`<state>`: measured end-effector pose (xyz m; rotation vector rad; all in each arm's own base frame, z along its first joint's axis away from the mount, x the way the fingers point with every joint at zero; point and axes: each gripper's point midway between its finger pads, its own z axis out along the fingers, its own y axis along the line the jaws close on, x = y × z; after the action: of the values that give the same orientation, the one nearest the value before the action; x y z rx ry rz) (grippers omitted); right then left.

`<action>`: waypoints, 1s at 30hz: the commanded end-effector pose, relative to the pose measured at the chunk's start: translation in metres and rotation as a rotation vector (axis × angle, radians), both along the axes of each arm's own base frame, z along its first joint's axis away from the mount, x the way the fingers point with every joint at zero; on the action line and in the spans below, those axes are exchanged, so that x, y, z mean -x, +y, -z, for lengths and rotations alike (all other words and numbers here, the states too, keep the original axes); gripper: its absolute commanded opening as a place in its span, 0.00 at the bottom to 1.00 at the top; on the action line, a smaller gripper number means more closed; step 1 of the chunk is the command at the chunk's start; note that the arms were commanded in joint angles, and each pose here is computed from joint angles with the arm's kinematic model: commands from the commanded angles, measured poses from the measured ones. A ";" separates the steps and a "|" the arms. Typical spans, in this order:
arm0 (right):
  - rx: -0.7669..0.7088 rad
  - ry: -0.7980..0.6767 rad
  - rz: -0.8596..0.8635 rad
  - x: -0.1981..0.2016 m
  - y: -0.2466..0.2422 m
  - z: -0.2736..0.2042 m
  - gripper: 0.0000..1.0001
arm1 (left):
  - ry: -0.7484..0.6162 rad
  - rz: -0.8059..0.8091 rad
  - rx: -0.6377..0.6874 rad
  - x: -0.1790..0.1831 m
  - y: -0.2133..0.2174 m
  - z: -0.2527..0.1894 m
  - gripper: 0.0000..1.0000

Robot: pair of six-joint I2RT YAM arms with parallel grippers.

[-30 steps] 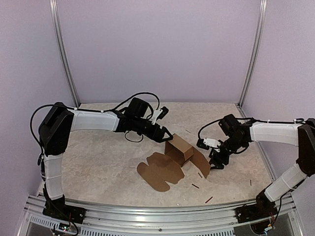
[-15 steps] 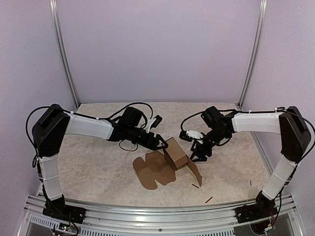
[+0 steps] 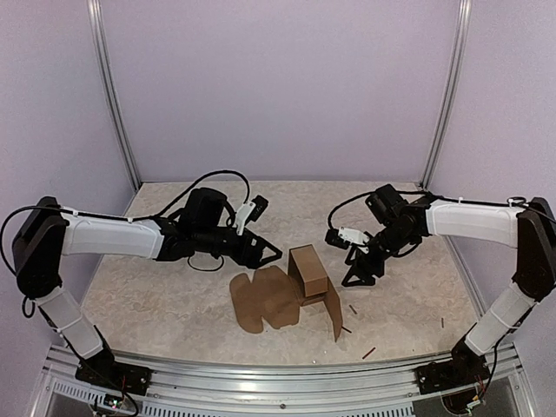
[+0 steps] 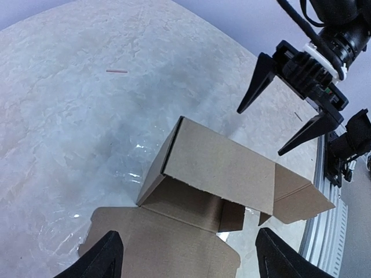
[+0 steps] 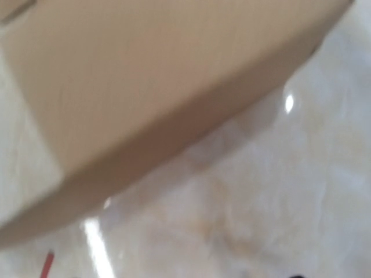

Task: Fold the paper box

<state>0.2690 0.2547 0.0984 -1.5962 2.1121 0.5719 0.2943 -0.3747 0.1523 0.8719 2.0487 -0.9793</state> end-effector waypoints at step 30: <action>0.143 -0.073 -0.027 0.047 -0.052 0.008 0.80 | 0.697 -0.033 -0.258 0.126 -0.017 0.128 0.52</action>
<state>0.2220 0.2161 0.0968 -1.6908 2.0827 0.4612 0.1944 -0.3747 0.0293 0.8602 2.6737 -0.8751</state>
